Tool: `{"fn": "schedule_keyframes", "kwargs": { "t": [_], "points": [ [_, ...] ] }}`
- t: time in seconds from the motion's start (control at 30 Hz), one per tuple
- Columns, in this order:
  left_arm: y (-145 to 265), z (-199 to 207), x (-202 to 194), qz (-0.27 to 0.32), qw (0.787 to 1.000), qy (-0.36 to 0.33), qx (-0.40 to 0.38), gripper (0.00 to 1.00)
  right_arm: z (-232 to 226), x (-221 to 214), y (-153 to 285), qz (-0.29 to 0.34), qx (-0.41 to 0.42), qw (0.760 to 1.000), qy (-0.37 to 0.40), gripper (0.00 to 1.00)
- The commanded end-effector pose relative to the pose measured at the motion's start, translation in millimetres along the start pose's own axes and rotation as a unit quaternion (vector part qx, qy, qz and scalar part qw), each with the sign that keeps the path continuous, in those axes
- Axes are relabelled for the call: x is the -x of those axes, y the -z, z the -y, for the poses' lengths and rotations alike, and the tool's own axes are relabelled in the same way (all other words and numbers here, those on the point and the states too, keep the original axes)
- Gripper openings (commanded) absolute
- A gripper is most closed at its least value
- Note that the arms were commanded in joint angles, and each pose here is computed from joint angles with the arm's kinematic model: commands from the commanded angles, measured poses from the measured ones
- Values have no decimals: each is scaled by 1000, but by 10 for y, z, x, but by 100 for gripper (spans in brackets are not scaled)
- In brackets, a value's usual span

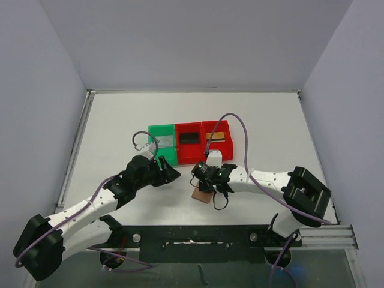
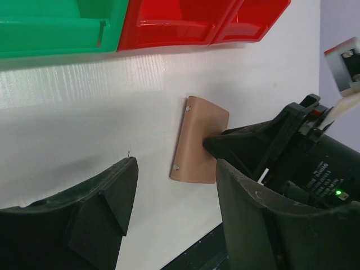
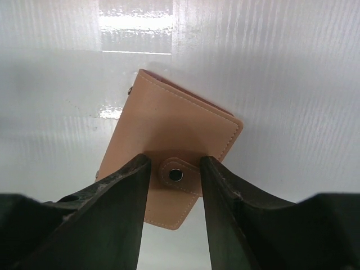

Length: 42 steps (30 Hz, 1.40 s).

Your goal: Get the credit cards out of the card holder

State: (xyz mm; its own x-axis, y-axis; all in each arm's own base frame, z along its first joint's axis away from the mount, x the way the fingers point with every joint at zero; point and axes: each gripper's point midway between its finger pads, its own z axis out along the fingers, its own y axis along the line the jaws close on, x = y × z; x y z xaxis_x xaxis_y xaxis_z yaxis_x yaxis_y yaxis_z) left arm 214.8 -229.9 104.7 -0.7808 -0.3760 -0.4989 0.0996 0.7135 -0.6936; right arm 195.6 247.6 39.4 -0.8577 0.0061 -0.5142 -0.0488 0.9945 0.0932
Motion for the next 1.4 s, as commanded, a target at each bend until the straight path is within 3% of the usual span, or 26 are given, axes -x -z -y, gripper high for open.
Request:
{"fn": "schedule_keyframes", "kwargs": {
  "t": [0.0, 0.27, 0.7, 0.93, 1.17, 1.37],
  "points": [
    [37, 92, 109, 26, 1000, 7, -15, 56, -26, 77, -24, 16, -22, 1000, -10, 41],
    [-65, 75, 13, 1, 1000, 16, -12, 56, 140, -212, -171, -11, -59, 998, -2, 25],
    [-398, 173, -368, -70, 996, -45, 24, 57, -69, -220, -132, 25, 106, 993, -51, 9],
    [-636, 271, -715, -125, 990, -58, 20, 57, -28, -147, -54, 51, 193, 975, -99, 9],
    [-823, 180, -1030, -156, 987, -31, 21, 47, 109, -126, 18, 62, 218, 966, -121, 9],
    [-845, 25, -1061, -153, 984, -46, 74, 46, 284, -68, 103, 72, 191, 969, -138, 21]
  ]
}}
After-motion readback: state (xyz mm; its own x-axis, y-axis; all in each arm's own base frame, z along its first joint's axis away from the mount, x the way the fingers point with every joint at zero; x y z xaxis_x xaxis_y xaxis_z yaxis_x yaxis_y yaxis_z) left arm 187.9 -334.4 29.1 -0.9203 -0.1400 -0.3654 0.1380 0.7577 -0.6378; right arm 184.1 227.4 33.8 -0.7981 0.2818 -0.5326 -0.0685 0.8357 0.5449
